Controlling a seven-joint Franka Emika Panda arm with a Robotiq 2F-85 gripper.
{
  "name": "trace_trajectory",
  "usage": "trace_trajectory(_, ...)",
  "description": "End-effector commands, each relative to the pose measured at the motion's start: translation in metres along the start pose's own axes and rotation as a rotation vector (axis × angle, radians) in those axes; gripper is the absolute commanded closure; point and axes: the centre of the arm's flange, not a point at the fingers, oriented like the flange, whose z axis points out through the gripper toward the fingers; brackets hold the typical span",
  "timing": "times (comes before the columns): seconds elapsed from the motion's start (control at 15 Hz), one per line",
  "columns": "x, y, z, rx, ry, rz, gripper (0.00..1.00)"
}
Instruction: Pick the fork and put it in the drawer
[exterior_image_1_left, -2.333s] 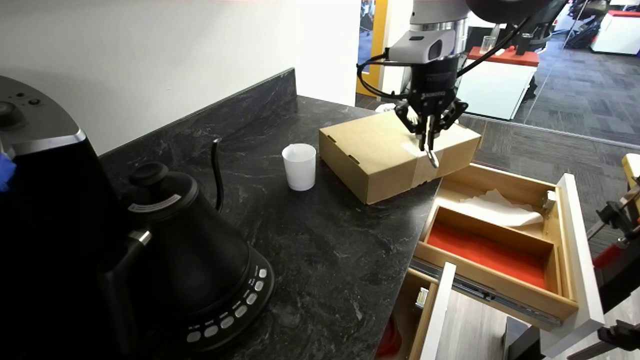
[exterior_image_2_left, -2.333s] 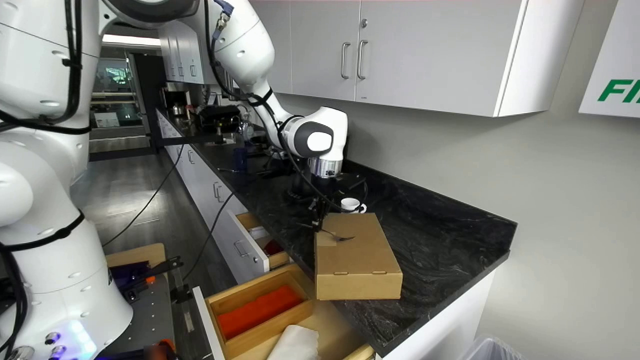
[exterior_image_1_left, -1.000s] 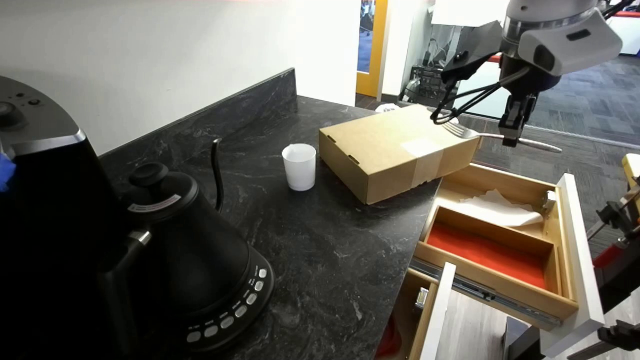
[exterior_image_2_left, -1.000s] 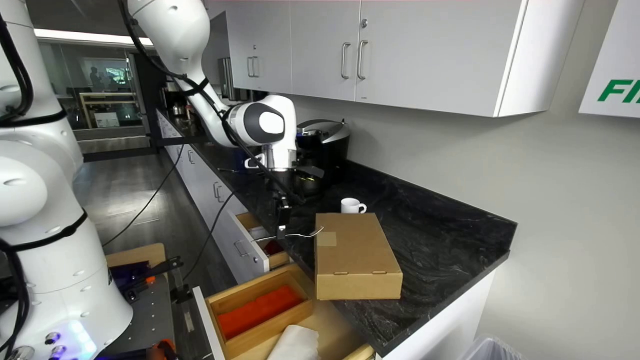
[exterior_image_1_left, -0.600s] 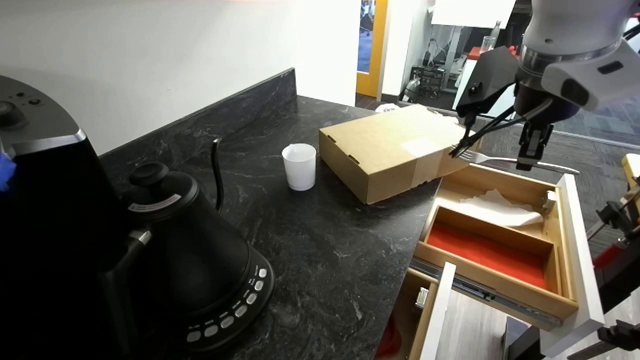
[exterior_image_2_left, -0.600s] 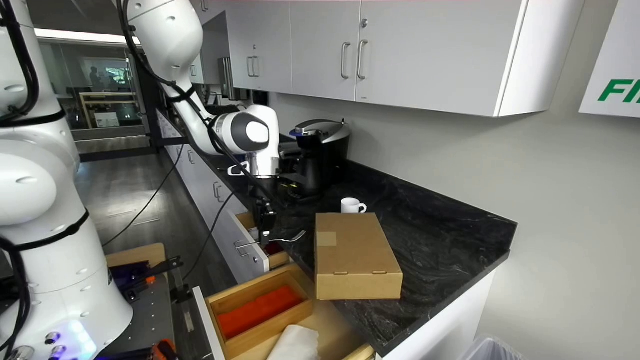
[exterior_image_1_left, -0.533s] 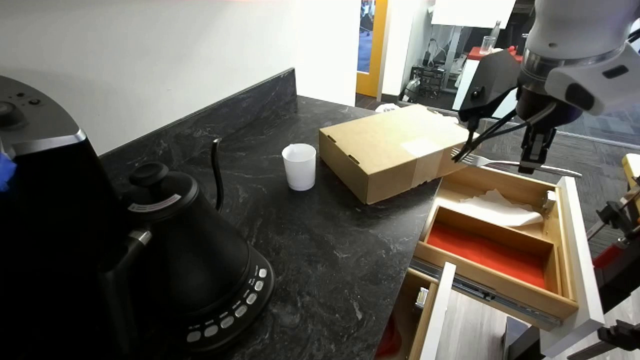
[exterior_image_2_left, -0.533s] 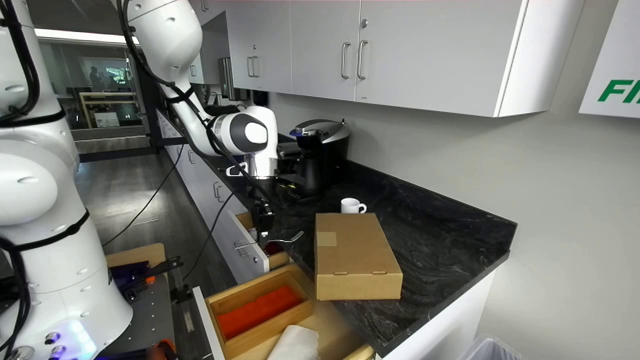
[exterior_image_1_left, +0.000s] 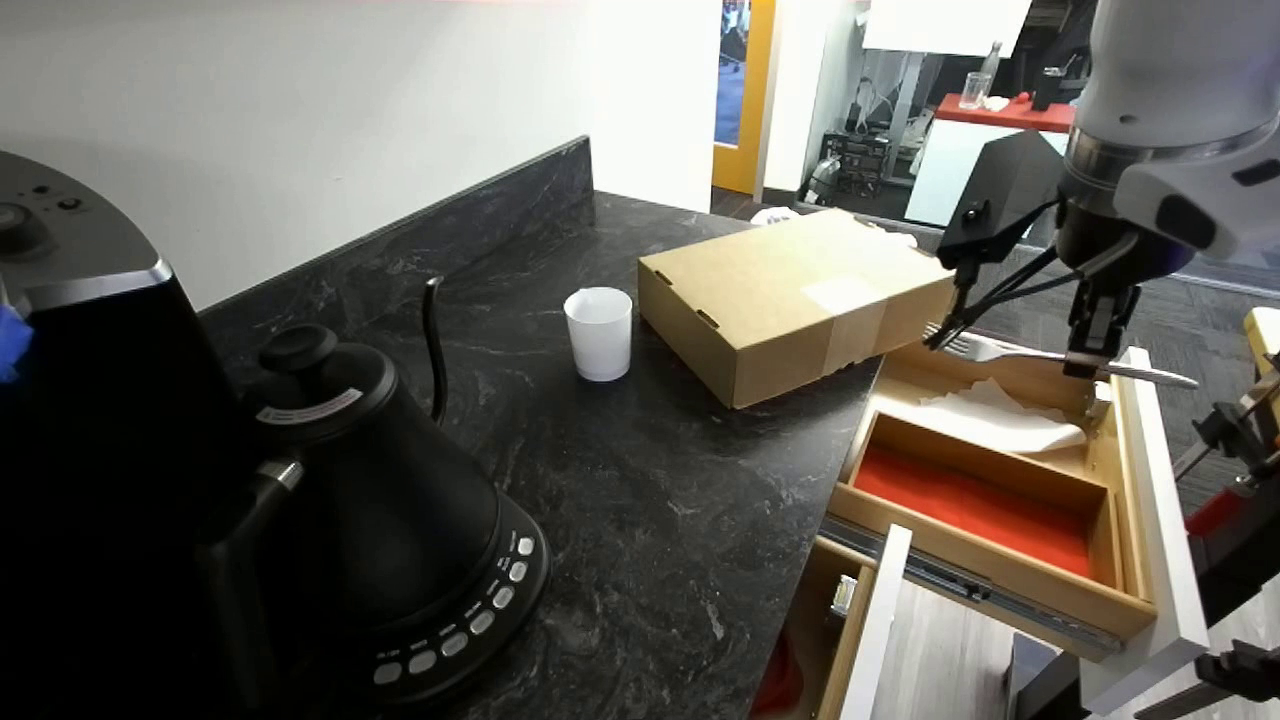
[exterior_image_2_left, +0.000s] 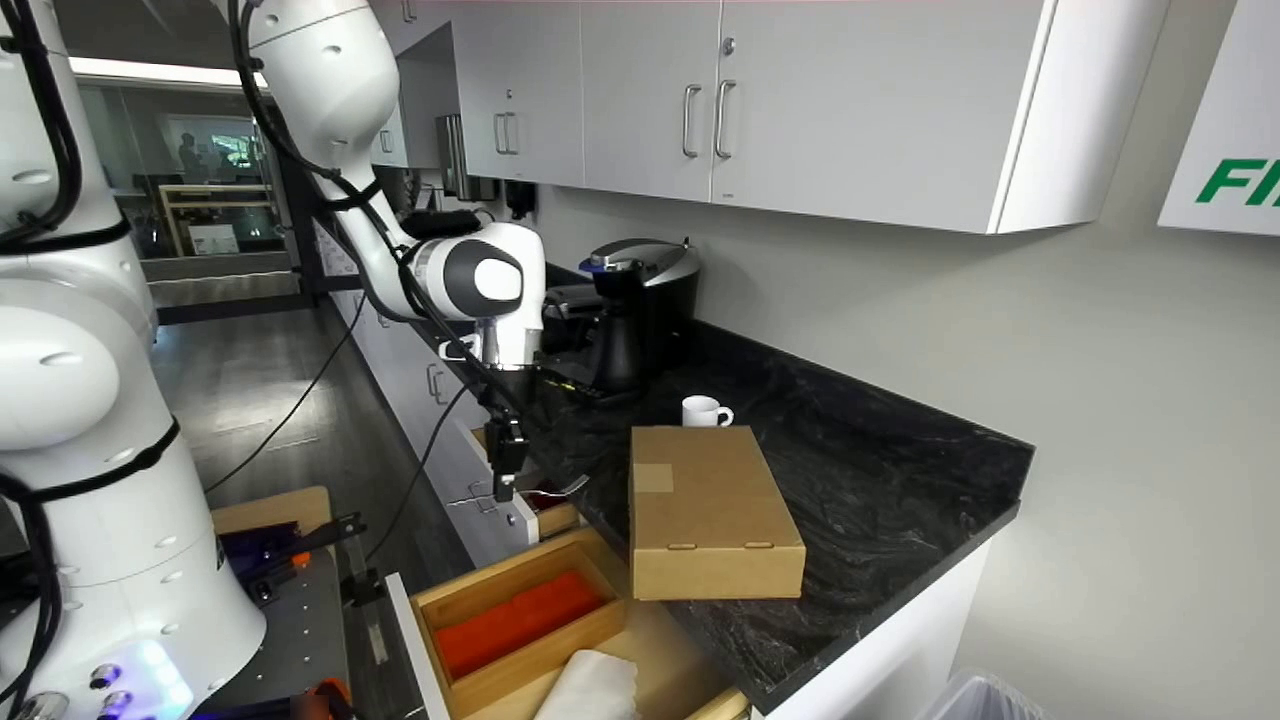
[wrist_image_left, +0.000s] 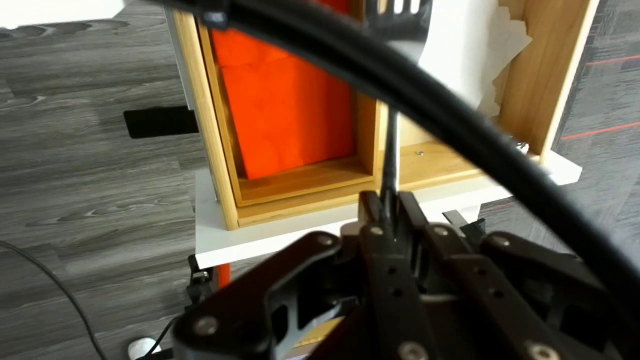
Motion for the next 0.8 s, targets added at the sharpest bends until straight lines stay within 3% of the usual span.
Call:
trace_trajectory(0.0,0.0131,-0.0137,-0.0075,-0.056,0.005,0.022,0.96)
trace_trajectory(0.73,0.0166,-0.0046,-0.002,-0.093,0.021,0.027,0.96)
